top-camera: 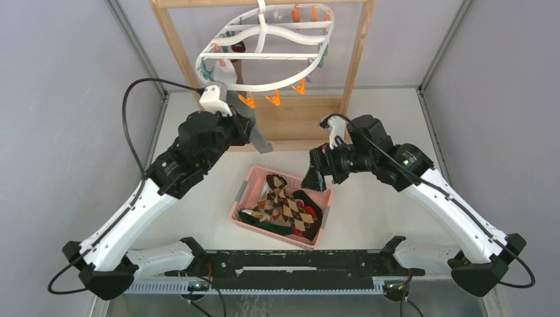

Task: Remove the socks clipped to the hanger
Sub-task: Remove the sock from the hanger.

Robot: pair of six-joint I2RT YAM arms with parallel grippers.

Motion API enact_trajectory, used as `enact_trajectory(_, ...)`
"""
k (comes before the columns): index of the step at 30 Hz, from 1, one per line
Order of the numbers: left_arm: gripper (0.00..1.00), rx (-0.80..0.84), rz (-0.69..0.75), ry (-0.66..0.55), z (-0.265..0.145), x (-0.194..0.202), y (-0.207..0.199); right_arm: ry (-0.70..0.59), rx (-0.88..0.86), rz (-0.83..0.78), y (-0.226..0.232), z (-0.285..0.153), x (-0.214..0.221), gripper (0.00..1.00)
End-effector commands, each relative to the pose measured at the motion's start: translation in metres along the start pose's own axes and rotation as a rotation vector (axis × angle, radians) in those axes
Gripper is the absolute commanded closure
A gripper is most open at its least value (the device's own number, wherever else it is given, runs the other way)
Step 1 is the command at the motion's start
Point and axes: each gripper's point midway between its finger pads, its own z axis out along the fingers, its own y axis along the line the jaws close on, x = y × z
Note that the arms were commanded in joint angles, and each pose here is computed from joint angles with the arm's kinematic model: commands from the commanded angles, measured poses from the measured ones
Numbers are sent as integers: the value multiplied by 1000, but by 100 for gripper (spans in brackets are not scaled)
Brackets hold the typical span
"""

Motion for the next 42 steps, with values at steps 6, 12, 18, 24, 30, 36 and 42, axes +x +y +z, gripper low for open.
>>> enact_trajectory(6, 100, 135, 45, 31, 33, -12, -57, -106, 82, 92, -16, -23, -4, 1)
enact_trajectory(12, 100, 164, 55, 61, 59, -13, -79, -134, 72, 116, -23, -23, -7, 0)
enact_trajectory(18, 100, 154, 27, 78, 54, -13, -79, -164, 40, 124, -29, -13, -25, 0)
enact_trajectory(24, 100, 139, -33, 133, 26, -5, -69, -274, 12, 59, -30, -2, -62, 2)
enact_trajectory(30, 100, 138, -118, 149, 5, -3, -66, -357, -59, 4, -18, 11, -98, 3)
enact_trajectory(36, 100, 134, -163, 178, -6, 4, -66, -412, -109, -84, 13, 27, -116, 3)
enact_trajectory(42, 100, 119, -172, 188, -11, 12, -61, -477, -219, -168, 52, 25, -128, 1)
